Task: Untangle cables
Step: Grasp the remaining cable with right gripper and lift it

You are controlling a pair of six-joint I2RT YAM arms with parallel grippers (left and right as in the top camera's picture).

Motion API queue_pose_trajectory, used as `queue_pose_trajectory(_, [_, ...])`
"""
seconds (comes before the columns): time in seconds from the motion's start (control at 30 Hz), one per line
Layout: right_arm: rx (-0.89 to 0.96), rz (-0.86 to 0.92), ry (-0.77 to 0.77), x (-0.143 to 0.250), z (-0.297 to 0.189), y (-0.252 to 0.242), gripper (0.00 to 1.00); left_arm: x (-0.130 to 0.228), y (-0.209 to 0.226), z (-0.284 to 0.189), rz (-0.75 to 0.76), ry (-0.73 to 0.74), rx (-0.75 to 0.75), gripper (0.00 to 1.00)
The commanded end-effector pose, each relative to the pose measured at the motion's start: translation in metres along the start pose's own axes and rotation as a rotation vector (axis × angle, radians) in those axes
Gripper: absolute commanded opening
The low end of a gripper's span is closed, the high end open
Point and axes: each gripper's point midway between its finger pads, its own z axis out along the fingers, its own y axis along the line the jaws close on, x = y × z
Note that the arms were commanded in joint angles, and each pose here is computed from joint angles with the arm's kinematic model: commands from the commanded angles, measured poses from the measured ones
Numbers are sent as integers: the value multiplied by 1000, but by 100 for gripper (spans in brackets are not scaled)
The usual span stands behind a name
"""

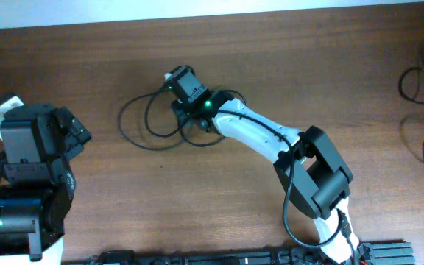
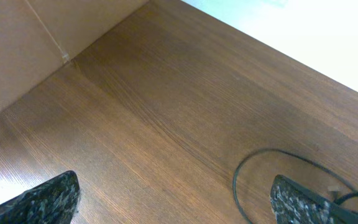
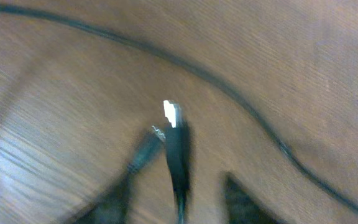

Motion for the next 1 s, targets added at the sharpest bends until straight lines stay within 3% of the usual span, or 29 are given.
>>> queue_pose_trajectory(0.0, [0,-5,70,17,7,-7,99,-2,4,0,-6,-9,-20,99])
queue_pose_trajectory(0.1, [-111,87,193,43,-5,14,99,-2,4,0,-6,-9,-20,99])
queue_pose_trajectory(0.17, [-334,114,288,62,-18,70,99,-2,4,0,-6,-9,-20,99])
queue_pose_trajectory(0.27, [-160,162,285,72,-2,71,99,-2,4,0,-6,-9,-20,99])
queue_pose_trajectory(0.3, [-76,237,288,78,5,68,80,-2,4,0,-6,-9,-20,99])
queue_pose_trajectory(0.4, [-3,279,323,95,19,61,77,-2,4,0,-6,-9,-20,99])
queue_pose_trajectory(0.43, [3,289,335,99,22,61,63,-2,4,0,-6,-9,-20,99])
queue_pose_trajectory(0.5, [20,281,373,111,25,59,10,-2,4,0,-6,-9,-20,99])
queue_pose_trajectory(0.53, [28,277,392,117,27,58,4,-2,4,0,-6,-9,-20,99])
queue_pose_trajectory(0.63, [29,136,457,130,20,49,4,-2,4,0,-6,-9,-20,99])
queue_pose_trajectory(0.8, [171,122,331,47,-55,-63,4,-2,4,0,-6,-9,-20,99])
queue_pose_trajectory(0.83, [197,156,265,25,-78,-108,4,-2,4,0,-6,-9,-20,99])
queue_pose_trajectory(0.9, [258,229,204,16,-101,-179,4,-2,4,0,-6,-9,-20,99])
queue_pose_trajectory(0.97, [339,359,248,47,-112,-260,4,-2,4,0,-6,-9,-20,99])
